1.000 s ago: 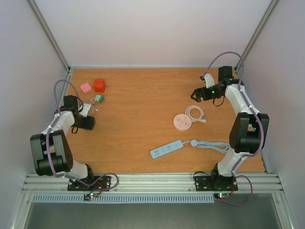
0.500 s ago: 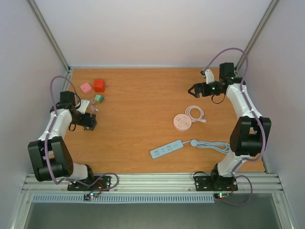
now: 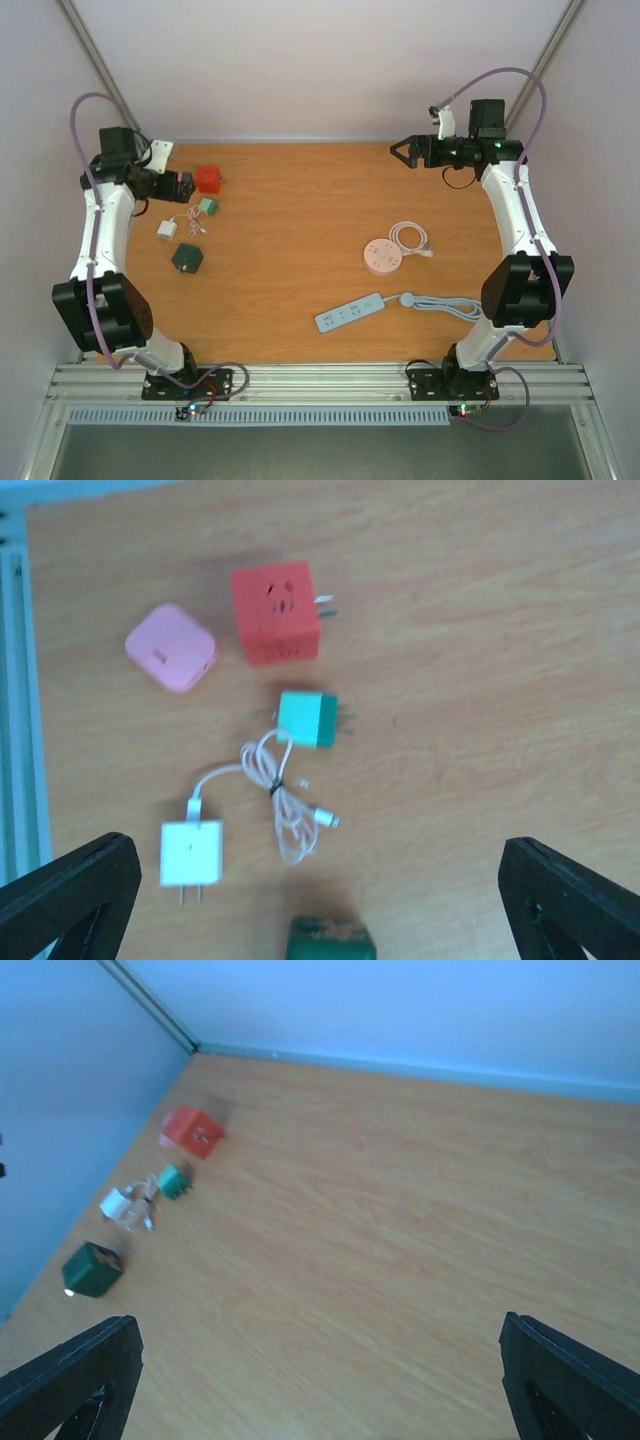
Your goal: Pull the plug off the socket
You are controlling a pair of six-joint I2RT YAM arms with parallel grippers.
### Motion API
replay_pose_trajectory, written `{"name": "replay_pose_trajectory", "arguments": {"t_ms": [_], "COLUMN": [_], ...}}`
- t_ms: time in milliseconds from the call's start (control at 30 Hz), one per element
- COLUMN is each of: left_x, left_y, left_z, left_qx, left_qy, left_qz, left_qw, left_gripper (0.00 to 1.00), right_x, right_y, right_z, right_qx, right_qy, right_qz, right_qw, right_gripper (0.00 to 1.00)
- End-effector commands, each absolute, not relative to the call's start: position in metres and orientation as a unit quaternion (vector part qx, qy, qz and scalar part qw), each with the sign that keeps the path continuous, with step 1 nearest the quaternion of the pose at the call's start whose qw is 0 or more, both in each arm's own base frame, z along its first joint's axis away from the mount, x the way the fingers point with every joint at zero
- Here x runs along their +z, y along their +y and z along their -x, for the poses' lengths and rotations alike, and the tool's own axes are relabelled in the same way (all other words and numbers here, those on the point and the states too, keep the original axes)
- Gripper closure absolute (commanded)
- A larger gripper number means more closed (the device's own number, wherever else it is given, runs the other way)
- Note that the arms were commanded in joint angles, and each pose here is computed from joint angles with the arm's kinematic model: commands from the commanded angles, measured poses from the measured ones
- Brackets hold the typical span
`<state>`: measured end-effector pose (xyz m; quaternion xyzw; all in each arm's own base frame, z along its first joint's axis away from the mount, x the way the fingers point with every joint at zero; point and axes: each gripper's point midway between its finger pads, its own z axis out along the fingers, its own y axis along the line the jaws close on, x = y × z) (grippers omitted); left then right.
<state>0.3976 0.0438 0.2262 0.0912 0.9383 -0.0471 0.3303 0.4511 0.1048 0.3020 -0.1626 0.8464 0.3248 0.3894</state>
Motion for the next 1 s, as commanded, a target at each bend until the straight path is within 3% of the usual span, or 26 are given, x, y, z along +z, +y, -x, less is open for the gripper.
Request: {"name": "replay_pose_trajectory", "arguments": {"t_ms": [0, 167, 367, 667, 967], "left_x": [0.242, 0.246, 0.225, 0.188, 0.183], "left_y": [0.008, -0.043, -0.088, -0.092, -0.089], "left_z": [-0.413, -0.413, -0.393, -0.362, -0.358], "left_qx": [-0.096, -0.115, -0.154, -0.165, -0.166], "left_qy": [0.93, 0.917, 0.912, 0.922, 0.926], "left_qz": [-0.112, -0.168, -0.188, -0.155, -0.136], "left_qw": [0.335, 0.344, 0.33, 0.313, 0.312], "left_gripper": [0.0, 0.0, 0.0, 0.0, 0.0], "right_x": [0.323, 0.329, 0.298, 0.241, 0.235], "right_y": [0.126, 0.153, 0.169, 0.164, 0.163], "right_z": [-0.449, -0.435, -0.403, -0.366, -0.364], "right_qx": [0.374, 0.404, 0.418, 0.415, 0.411], "right_qy": [0.83, 0.819, 0.824, 0.845, 0.848], "right_qz": [0.147, 0.149, 0.15, 0.131, 0.126], "right_qw": [0.386, 0.378, 0.352, 0.311, 0.311], "right_gripper": [0.01, 0.02, 0.02, 0.01, 0.01]}}
